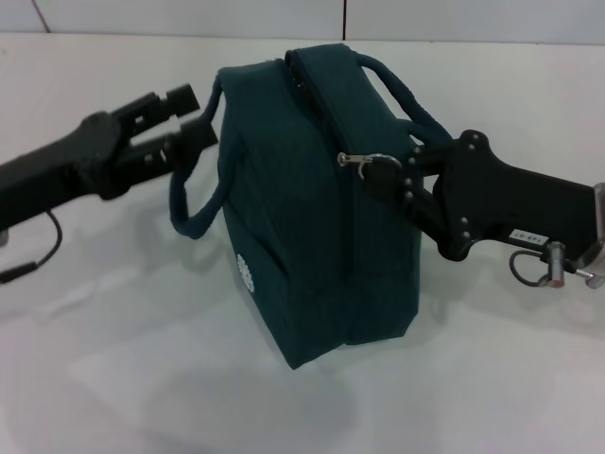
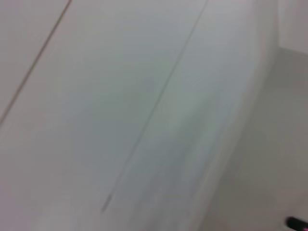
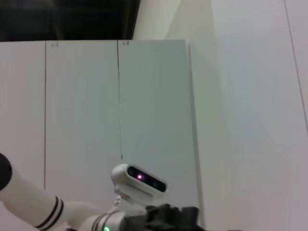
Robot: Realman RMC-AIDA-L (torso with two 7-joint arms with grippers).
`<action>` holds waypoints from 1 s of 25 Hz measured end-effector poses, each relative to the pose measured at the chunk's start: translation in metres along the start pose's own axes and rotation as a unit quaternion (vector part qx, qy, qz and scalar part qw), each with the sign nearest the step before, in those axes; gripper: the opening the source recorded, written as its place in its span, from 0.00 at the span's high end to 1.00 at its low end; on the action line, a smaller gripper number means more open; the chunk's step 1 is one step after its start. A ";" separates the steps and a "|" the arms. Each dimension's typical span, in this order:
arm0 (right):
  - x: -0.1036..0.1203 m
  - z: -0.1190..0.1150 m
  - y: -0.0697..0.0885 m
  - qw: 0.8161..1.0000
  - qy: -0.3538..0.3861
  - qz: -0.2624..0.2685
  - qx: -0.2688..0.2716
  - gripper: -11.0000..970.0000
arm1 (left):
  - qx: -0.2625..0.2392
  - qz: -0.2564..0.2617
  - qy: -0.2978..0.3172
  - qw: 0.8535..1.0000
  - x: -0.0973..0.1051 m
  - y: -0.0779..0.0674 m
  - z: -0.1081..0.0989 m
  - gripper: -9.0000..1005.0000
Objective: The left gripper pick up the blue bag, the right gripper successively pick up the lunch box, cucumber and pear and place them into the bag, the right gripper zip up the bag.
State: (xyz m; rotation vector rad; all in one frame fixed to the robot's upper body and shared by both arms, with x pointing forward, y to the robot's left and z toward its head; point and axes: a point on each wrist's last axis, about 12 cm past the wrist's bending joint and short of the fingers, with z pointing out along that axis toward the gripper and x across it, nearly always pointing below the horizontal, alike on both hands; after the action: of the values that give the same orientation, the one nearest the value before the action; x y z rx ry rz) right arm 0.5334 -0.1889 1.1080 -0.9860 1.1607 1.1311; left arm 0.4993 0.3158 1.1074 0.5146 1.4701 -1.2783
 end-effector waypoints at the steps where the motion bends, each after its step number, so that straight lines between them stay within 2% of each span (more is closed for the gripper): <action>1: 0.000 0.001 0.000 1.000 0.001 0.001 0.000 0.97 | 0.005 -0.002 0.001 1.000 0.002 -0.003 -0.002 0.15; 5: 0.004 0.004 -0.004 1.000 0.018 0.007 0.013 0.97 | 0.018 -0.011 -0.003 1.000 0.017 -0.017 -0.015 0.15; 8: 0.008 0.013 -0.009 0.998 0.046 0.034 0.011 0.97 | 0.028 -0.020 0.006 0.999 0.035 -0.031 -0.024 0.15; 13: 0.003 0.022 -0.011 0.998 0.051 0.044 -0.007 0.97 | 0.043 -0.045 0.035 0.997 0.055 -0.041 -0.021 0.16; 14: 0.002 0.025 -0.011 0.998 0.050 0.041 -0.012 0.97 | 0.054 -0.056 0.051 0.996 0.064 -0.044 -0.016 0.16; 20: 0.003 0.037 -0.011 0.997 0.066 0.036 -0.036 0.97 | 0.063 -0.068 0.056 0.994 0.078 -0.048 -0.008 0.16; 25: 0.004 0.038 -0.011 0.996 0.068 0.034 -0.037 0.97 | 0.014 -0.049 0.021 0.998 0.088 -0.042 -0.003 0.16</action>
State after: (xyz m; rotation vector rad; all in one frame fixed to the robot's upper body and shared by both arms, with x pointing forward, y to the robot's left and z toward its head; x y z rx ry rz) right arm 0.5507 -0.1531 1.1101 -1.1010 1.2760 1.1822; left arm 0.4331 0.2781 1.0469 0.4973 1.5302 -1.3735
